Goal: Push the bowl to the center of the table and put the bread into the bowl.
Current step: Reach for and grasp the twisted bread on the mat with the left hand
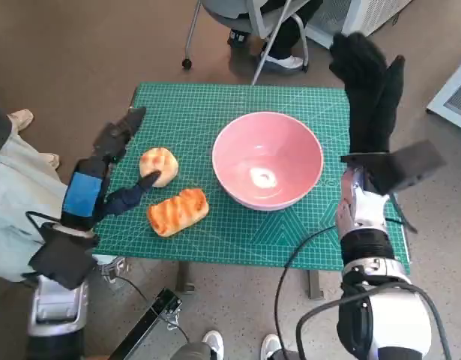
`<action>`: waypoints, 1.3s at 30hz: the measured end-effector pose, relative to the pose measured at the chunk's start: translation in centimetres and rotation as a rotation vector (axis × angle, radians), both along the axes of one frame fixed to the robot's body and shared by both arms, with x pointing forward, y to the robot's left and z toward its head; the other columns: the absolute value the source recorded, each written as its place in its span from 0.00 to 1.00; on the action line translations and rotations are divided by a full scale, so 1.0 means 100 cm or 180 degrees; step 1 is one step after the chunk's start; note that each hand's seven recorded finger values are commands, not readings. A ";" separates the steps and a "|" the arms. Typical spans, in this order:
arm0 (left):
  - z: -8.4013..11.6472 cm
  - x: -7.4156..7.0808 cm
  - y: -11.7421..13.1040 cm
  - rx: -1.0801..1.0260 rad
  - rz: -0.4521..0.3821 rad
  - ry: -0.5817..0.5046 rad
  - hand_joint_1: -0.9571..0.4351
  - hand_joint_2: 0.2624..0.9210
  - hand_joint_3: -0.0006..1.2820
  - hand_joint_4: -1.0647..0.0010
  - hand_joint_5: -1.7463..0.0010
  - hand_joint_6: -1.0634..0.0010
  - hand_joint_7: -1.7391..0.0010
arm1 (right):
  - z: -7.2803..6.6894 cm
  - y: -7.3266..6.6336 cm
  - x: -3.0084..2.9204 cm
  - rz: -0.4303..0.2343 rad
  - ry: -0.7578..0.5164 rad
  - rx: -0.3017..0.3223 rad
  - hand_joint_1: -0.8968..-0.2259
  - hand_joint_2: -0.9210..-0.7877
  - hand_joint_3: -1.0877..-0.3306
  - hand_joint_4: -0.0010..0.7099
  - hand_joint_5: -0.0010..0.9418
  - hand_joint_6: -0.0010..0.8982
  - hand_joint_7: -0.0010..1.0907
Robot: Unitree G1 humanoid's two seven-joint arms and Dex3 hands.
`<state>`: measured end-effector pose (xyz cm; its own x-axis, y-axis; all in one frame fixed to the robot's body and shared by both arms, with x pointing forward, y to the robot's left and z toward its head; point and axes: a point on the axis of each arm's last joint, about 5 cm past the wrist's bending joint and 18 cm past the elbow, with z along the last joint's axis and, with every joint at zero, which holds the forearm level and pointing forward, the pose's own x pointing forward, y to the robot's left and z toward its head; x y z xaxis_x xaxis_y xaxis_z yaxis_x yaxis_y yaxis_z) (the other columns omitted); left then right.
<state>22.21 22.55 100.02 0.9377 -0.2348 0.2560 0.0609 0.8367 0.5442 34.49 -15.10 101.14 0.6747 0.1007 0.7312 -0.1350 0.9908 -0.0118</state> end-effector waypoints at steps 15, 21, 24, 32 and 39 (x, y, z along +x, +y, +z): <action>0.013 -0.013 -0.038 0.1063 0.0317 0.0972 0.41 0.79 0.00 0.79 1.00 0.64 0.96 | 0.005 0.003 -0.0131 0.0252 -0.0819 -0.0458 0.46 0.00 0.42 0.46 0.02 0.05 0.77; 0.011 -0.012 -0.050 0.1244 0.0345 0.1112 0.41 0.78 0.00 0.78 1.00 0.65 0.98 | -0.004 0.002 -0.0165 0.0278 -0.0762 -0.0488 0.43 0.00 0.46 0.47 0.02 0.03 0.78; 0.011 -0.011 -0.054 0.1311 0.0358 0.1156 0.41 0.78 0.00 0.78 1.00 0.65 0.98 | -0.005 0.002 -0.0172 0.0287 -0.0763 -0.0500 0.42 0.00 0.48 0.47 0.02 0.02 0.78; 0.008 -0.006 -0.065 0.1495 0.0391 0.1298 0.41 0.77 0.00 0.77 1.00 0.67 0.99 | -0.007 0.002 -0.0186 0.0309 -0.0748 -0.0532 0.42 0.00 0.49 0.46 0.01 0.00 0.78; 0.002 -0.001 -0.073 0.1636 0.0442 0.1411 0.41 0.77 0.00 0.77 1.00 0.67 0.99 | -0.008 0.003 -0.0186 0.0329 -0.0730 -0.0547 0.44 0.00 0.49 0.45 0.01 0.00 0.76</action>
<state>22.14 15.26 100.26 0.9583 -0.0938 -0.2700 0.2801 0.4956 0.8221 32.62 -14.80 100.36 0.4736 0.2958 0.8296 -0.2095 0.9527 -0.2201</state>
